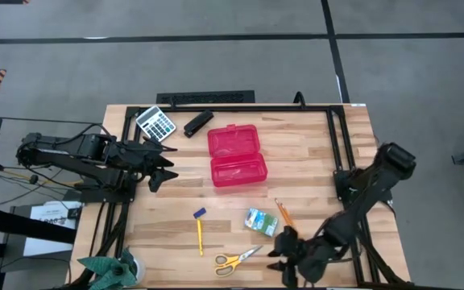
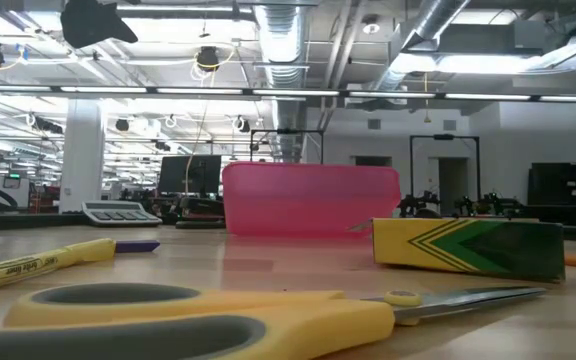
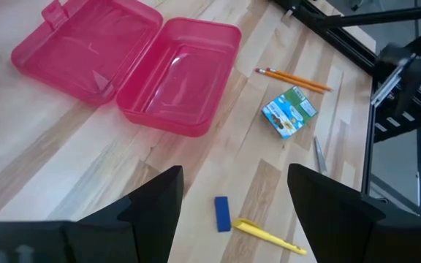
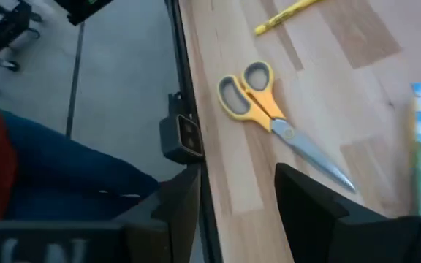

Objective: Pack school essentials
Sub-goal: Put the yellow scissors into the red supply box

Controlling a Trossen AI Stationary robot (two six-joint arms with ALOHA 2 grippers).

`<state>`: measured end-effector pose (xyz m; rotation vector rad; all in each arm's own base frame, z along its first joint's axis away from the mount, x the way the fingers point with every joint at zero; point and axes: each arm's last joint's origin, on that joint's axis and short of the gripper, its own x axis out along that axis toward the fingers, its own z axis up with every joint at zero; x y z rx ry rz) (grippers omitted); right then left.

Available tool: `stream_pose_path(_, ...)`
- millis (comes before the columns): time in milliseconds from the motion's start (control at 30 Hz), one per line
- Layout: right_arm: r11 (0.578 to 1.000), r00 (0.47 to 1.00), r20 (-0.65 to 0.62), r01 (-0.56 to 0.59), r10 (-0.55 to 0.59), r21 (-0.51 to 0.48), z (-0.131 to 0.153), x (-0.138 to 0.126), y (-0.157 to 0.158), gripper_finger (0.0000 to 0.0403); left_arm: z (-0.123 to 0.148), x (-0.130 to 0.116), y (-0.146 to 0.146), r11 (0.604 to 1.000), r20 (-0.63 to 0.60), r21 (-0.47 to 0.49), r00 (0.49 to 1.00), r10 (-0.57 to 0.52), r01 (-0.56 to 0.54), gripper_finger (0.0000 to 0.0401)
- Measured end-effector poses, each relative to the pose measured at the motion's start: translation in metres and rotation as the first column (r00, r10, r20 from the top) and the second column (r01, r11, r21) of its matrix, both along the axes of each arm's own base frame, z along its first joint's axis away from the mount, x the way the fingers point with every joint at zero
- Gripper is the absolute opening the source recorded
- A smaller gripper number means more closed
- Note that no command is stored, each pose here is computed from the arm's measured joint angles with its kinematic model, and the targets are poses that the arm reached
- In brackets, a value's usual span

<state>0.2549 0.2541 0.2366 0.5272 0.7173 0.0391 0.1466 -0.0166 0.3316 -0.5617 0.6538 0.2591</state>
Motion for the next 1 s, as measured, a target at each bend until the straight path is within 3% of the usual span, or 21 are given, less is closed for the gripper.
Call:
stream_pose_path(167, 0.976, 0.992, -0.053, -0.121, 0.114, -0.178, -0.039, 0.018, 0.003, 0.0221, 0.000, 0.000, 0.000, 1.000, 0.001, 0.020, 1.000, -0.004, 0.004, 0.0242)
stream_pose_path(267, 0.947, 0.970, -0.124, -0.231, 0.208, -0.222, -0.055, 0.029, -0.004, 0.0237, 0.001, 0.001, 0.000, 1.000, 0.009, 0.011, 1.000, 0.006, -0.006, 0.0242)
stream_pose_path(467, 0.830, 0.902, -0.142, -0.432, 0.409, -0.354, -0.073, 0.038, -0.018, 0.0232, 0.006, 0.004, 0.002, 0.997, 0.085, 0.022, 0.993, 0.078, -0.080, 0.0242)
stream_pose_path(567, 0.793, 0.870, -0.121, -0.487, 0.478, -0.365, -0.082, 0.009, -0.028, 0.0224, 0.010, 0.007, 0.003, 0.989, 0.144, 0.042, 0.981, 0.133, -0.140, 0.0242)
stream_pose_path(667, 0.840, 0.884, -0.070, -0.463, 0.463, -0.284, -0.087, -0.028, -0.042, 0.0215, 0.015, 0.009, 0.005, 0.979, 0.199, 0.045, 0.962, 0.187, -0.200, 0.0242)
stream_pose_path(800, 0.852, 0.867, 0.071, -0.465, 0.493, -0.239, -0.084, -0.069, -0.053, 0.0204, 0.018, 0.010, 0.007, 0.960, 0.251, 0.066, 0.936, 0.248, -0.273, 0.0242)
stream_pose_path(867, 0.849, 0.859, 0.133, -0.443, 0.494, -0.289, -0.082, -0.079, -0.053, 0.0201, 0.020, 0.011, 0.008, 0.947, 0.271, 0.070, 0.919, 0.285, -0.314, 0.0242)
stream_pose_path(1000, 0.798, 0.856, 0.097, -0.425, 0.508, -0.427, -0.096, -0.081, -0.054, 0.0205, 0.020, 0.010, 0.009, 0.924, 0.284, 0.053, 0.893, 0.349, -0.378, 0.0242)
